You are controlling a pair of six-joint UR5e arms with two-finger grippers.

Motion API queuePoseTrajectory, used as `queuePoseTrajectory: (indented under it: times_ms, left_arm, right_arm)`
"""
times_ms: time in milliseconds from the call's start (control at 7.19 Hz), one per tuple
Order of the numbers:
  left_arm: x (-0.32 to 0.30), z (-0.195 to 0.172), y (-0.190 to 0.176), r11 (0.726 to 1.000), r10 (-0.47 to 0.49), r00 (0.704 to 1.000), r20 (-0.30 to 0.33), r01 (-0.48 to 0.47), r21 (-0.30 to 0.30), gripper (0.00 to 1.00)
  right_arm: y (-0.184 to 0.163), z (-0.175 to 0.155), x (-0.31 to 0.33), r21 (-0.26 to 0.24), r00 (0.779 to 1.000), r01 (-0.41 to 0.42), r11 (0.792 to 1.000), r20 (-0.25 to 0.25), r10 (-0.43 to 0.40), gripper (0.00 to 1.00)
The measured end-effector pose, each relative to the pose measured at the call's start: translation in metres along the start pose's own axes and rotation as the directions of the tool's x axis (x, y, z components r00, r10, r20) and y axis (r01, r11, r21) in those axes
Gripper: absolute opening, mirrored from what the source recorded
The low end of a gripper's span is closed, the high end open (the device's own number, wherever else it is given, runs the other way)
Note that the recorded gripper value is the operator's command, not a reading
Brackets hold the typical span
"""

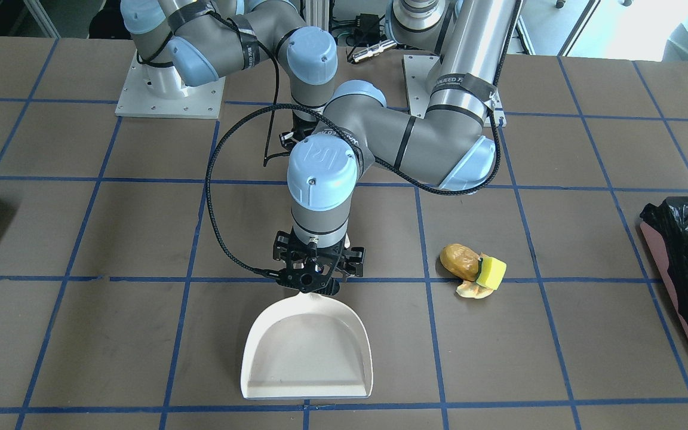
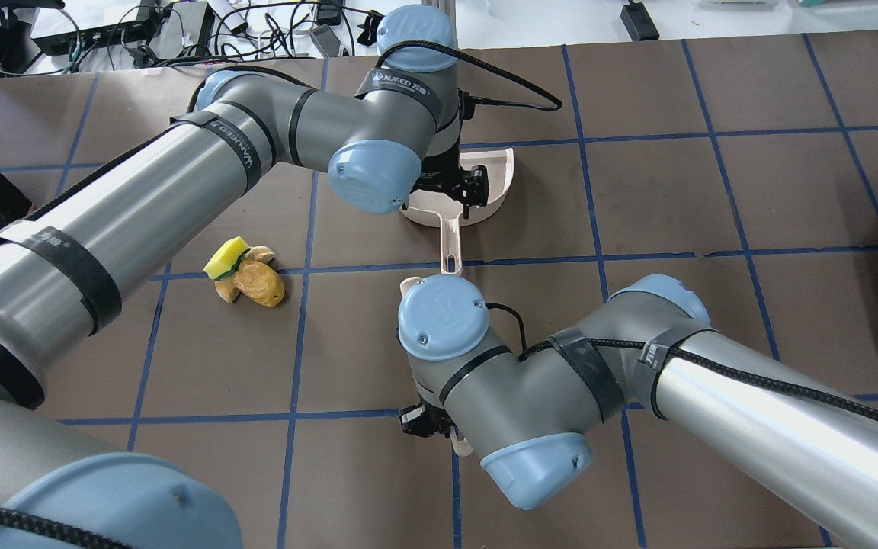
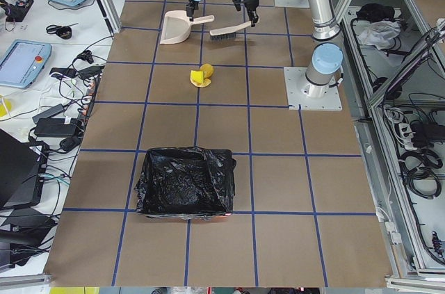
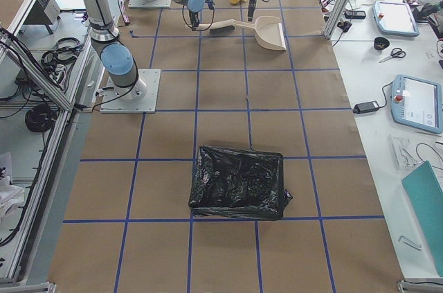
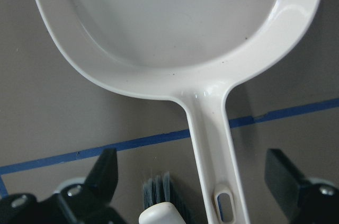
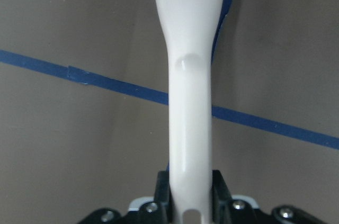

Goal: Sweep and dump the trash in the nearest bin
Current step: 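Grasp the white dustpan handle with the left gripper while the right lifts the brush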

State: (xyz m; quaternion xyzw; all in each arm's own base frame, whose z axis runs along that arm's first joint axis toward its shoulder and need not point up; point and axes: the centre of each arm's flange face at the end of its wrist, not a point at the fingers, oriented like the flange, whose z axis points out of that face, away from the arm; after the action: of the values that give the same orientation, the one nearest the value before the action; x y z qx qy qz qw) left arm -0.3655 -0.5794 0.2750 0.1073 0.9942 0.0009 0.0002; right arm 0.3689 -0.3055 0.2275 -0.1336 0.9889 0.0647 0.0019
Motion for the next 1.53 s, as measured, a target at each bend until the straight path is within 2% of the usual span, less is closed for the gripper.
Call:
queuePoseTrajectory:
  times_ms: [139, 417, 556, 695, 1251, 1390, 1529]
  left_arm:
    - [0.004, 0.008, 0.006, 1.0, 0.006, 1.0, 0.0, -0.006, -0.017, 1.0]
    - [0.011, 0.02, 0.016, 0.998, 0.013, 1.0, -0.017, -0.014, -0.053, 0.94]
    - [0.014, 0.023, 0.018, 0.998, 0.013, 0.999, -0.035, -0.015, -0.064, 0.79]
    - [0.015, 0.026, 0.019, 0.997, 0.012, 0.999, -0.043, -0.015, -0.073, 0.76]
    - [0.015, 0.036, 0.02, 0.995, 0.011, 0.999, -0.043, -0.015, -0.099, 0.76]
    - [0.016, 0.037, 0.02, 0.995, 0.011, 0.999, -0.043, -0.015, -0.101, 0.47]
    - [0.016, 0.037, 0.019, 0.995, 0.011, 0.999, -0.044, -0.015, -0.102, 0.0]
  right_arm:
    - [0.0, -0.001, 0.0, 0.002, 1.0, -0.005, 1.0, 0.001, 0.005, 0.0]
    - [0.002, -0.002, 0.001, 0.002, 0.999, -0.034, 0.999, 0.001, 0.034, 0.0]
    - [0.003, -0.003, 0.001, 0.001, 0.998, -0.068, 0.998, -0.001, 0.068, 0.0]
    - [0.006, -0.004, 0.0, 0.002, 0.994, -0.106, 0.994, -0.001, 0.106, 0.0]
    - [0.018, -0.013, 0.001, 0.022, 0.968, -0.251, 0.968, 0.011, 0.25, 0.0]
    - [0.019, -0.013, 0.001, 0.022, 0.961, -0.276, 0.961, 0.012, 0.275, 0.0]
    - [0.02, -0.013, -0.001, 0.021, 0.952, -0.305, 0.952, 0.012, 0.305, 0.0]
